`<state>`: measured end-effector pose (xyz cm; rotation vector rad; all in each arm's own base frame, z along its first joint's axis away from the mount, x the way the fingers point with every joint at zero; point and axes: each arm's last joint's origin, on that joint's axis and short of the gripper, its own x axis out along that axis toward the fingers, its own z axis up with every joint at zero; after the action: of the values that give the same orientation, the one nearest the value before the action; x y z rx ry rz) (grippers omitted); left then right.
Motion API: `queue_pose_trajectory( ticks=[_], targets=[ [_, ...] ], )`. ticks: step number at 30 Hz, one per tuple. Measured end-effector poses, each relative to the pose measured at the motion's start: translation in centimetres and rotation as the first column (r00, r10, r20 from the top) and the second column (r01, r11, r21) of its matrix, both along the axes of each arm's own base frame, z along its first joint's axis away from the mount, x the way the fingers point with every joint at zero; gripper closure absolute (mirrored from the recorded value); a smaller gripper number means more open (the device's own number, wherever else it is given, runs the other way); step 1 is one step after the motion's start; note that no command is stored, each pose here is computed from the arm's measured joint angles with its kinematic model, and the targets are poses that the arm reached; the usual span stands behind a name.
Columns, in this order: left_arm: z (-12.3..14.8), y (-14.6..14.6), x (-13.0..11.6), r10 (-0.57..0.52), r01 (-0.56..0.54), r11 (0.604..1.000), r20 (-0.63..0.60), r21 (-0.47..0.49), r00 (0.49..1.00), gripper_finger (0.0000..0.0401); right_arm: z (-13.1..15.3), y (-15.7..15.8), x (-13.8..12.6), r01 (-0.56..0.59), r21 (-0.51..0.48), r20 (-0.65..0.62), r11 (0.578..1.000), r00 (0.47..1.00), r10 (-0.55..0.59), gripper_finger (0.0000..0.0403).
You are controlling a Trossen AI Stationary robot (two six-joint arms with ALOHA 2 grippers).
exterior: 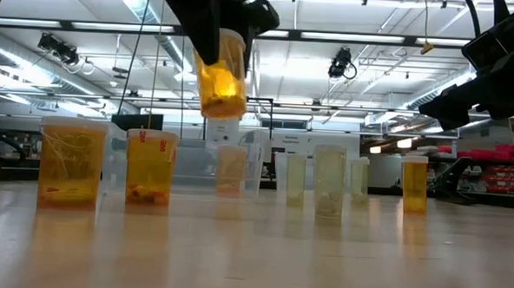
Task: Pick and place medicine bottles into bin by pill shape (circle, oval)
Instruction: Put the large orange pill bottle into the bottom transparent bin
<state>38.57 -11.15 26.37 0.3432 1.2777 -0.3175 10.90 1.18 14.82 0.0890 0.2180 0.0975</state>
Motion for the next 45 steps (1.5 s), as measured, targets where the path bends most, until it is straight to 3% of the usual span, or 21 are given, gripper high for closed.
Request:
queue_pose_trajectory(
  ticks=[6,16,20,28,32,45],
  targets=[
    [0.1,1.4,-0.7,0.07,-0.065,0.996,-0.083,0.068,0.994,0.0179,0.0,0.0,0.0,0.0,0.0,0.0,1.0,1.0,0.0,0.0146],
    [-0.4,3.0,-1.7,0.151,-0.13,0.984,-0.181,0.12,0.972,0.02,0.0,0.0,0.0,0.0,0.0,0.0,1.0,1.0,0.0,0.0146],
    [-1.0,3.8,-3.3,0.172,-0.13,0.969,-0.196,0.21,0.965,0.0184,0.0,0.0,0.0,0.0,0.0,0.0,1.0,1.0,0.0,0.0146],
    [0.5,6.8,-6.1,0.262,-0.242,0.953,-0.09,0.182,0.961,0.0199,0.0,0.0,0.0,0.0,0.0,0.0,1.0,1.0,0.0,0.0146],
    [0.9,8.3,-6.9,0.309,-0.298,0.941,-0.049,0.162,0.95,0.0186,0.0,0.0,0.0,0.0,0.0,0.0,1.0,1.0,0.0,0.0146],
    [-4.4,11.3,-8.3,0.401,-0.381,0.91,-0.11,0.167,0.91,0.0193,0.0,0.0,0.0,0.0,0.0,0.0,1.0,1.0,0.0,0.0146]
  ],
)
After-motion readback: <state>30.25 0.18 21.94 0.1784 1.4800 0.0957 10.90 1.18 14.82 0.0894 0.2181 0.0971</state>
